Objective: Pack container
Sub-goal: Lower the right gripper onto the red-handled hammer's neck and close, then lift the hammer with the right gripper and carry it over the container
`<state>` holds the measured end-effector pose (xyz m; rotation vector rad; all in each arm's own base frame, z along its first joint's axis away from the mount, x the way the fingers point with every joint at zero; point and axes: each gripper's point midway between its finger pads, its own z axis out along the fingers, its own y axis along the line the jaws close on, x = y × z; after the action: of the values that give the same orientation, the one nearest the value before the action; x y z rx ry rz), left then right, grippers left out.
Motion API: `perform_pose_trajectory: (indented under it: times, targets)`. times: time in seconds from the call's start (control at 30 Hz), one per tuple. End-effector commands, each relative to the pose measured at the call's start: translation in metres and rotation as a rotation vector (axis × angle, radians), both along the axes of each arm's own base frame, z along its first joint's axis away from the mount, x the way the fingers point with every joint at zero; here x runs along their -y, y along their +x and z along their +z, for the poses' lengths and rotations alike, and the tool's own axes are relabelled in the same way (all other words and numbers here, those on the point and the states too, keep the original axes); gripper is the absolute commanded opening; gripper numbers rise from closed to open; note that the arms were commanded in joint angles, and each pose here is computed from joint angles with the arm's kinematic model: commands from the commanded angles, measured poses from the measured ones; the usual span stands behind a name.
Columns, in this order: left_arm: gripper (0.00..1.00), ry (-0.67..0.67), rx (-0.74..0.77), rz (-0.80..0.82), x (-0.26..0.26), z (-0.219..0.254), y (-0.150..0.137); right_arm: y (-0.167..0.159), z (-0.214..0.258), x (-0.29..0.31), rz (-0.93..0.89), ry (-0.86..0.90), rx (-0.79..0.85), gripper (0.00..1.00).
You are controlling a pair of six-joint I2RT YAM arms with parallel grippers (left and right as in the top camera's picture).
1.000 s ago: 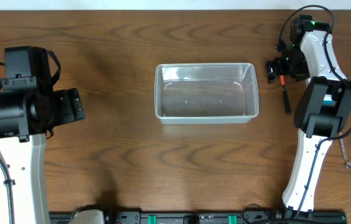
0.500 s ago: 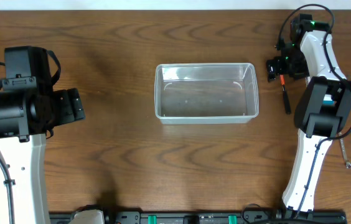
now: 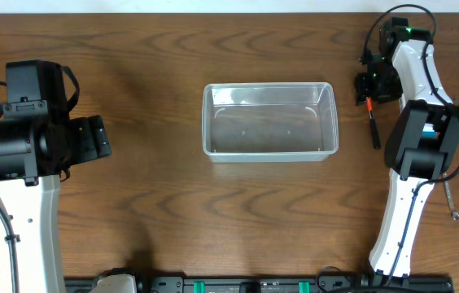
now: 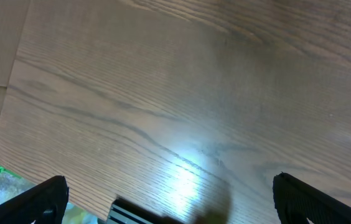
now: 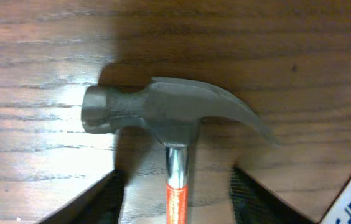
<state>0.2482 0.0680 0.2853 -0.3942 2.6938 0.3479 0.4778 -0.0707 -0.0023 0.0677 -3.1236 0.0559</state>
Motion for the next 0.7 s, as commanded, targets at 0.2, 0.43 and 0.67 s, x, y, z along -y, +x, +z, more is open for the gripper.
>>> perform_pose_trajectory:
  times: [0.2, 0.43, 0.67]
  targets:
    - [0.98, 0.004, 0.001, 0.016, -0.0024, 0.0012, -0.0009, -0.0117, -0.0131, 0.0113, -0.005, -0.057, -0.056, 0.35]
    - [0.98, 0.004, 0.002, 0.017, -0.0025, 0.0012, -0.0009, -0.0140, -0.0127, 0.0109, -0.005, -0.056, -0.065, 0.20]
    - [0.98, 0.004, 0.001, 0.017, -0.0025, 0.0012, -0.0009, -0.0145, -0.0114, 0.0109, -0.005, -0.055, -0.068, 0.07]
